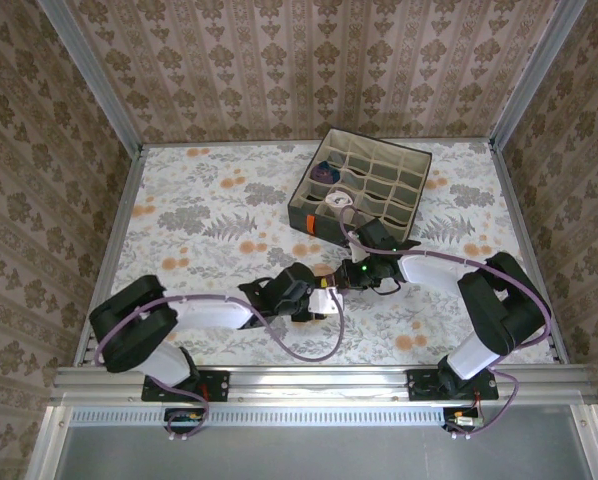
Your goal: Roll the socks
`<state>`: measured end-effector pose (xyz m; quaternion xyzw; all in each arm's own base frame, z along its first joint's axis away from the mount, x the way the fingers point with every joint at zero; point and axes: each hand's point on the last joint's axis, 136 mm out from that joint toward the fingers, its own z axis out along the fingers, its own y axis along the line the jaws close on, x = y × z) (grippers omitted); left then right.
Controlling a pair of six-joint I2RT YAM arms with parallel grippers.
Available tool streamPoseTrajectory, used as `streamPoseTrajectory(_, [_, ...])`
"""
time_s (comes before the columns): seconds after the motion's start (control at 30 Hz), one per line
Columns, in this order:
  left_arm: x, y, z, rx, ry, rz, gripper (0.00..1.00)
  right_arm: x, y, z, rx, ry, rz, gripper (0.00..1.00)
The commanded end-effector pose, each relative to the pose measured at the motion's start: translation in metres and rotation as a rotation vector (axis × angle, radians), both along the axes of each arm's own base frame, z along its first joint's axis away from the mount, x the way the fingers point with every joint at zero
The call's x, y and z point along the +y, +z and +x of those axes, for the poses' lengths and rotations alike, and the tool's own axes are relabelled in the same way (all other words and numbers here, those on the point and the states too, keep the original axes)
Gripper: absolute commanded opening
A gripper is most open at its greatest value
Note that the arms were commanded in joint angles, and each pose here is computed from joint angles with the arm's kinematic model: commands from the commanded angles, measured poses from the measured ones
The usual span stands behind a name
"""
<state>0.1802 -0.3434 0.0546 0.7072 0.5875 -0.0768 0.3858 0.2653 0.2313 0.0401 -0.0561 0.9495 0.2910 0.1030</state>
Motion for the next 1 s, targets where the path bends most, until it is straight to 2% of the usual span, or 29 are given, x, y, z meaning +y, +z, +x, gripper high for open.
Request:
streamPoseTrajectory(0.0, [-0.004,-0.008,0.013,-0.05,0.037,0.053,0.5,-0.02,-0.023,-0.018,0.096,-0.028,-0.096,0.08])
streamPoseTrajectory(0.07, [-0.006,-0.017,0.014,-0.029,0.05,0.073,0.47,-0.02,-0.023,-0.02,0.101,-0.027,-0.094,0.08])
streamPoseTrajectory(0.13, [-0.004,-0.027,0.014,-0.002,0.069,0.102,0.39,-0.02,-0.022,-0.021,0.102,-0.026,-0.09,0.11])
streamPoseTrajectory(0.27, [0.004,-0.037,0.004,0.106,0.088,0.114,0.02,-0.019,-0.015,-0.023,0.096,-0.027,-0.073,0.22])
streamPoseTrajectory(0.3, [0.008,-0.039,0.002,0.149,0.1,0.111,0.0,-0.018,-0.012,-0.023,0.084,-0.027,-0.063,0.27])
streamPoseTrajectory(0.4, [0.017,-0.041,-0.002,0.281,0.135,0.072,0.0,-0.017,0.004,-0.021,0.021,-0.03,-0.028,0.41])
streamPoseTrajectory(0.53, [0.026,-0.036,-0.003,0.415,0.178,-0.037,0.0,-0.024,0.027,-0.014,-0.103,-0.039,-0.019,0.52])
streamPoseTrajectory(0.7, [0.024,-0.018,-0.008,0.671,0.152,-0.23,0.0,-0.026,0.043,-0.001,-0.228,-0.055,0.008,0.56])
streamPoseTrajectory(0.97, [0.019,-0.013,-0.006,0.896,0.137,-0.379,0.0,0.001,0.046,0.012,-0.243,-0.009,0.121,0.57])
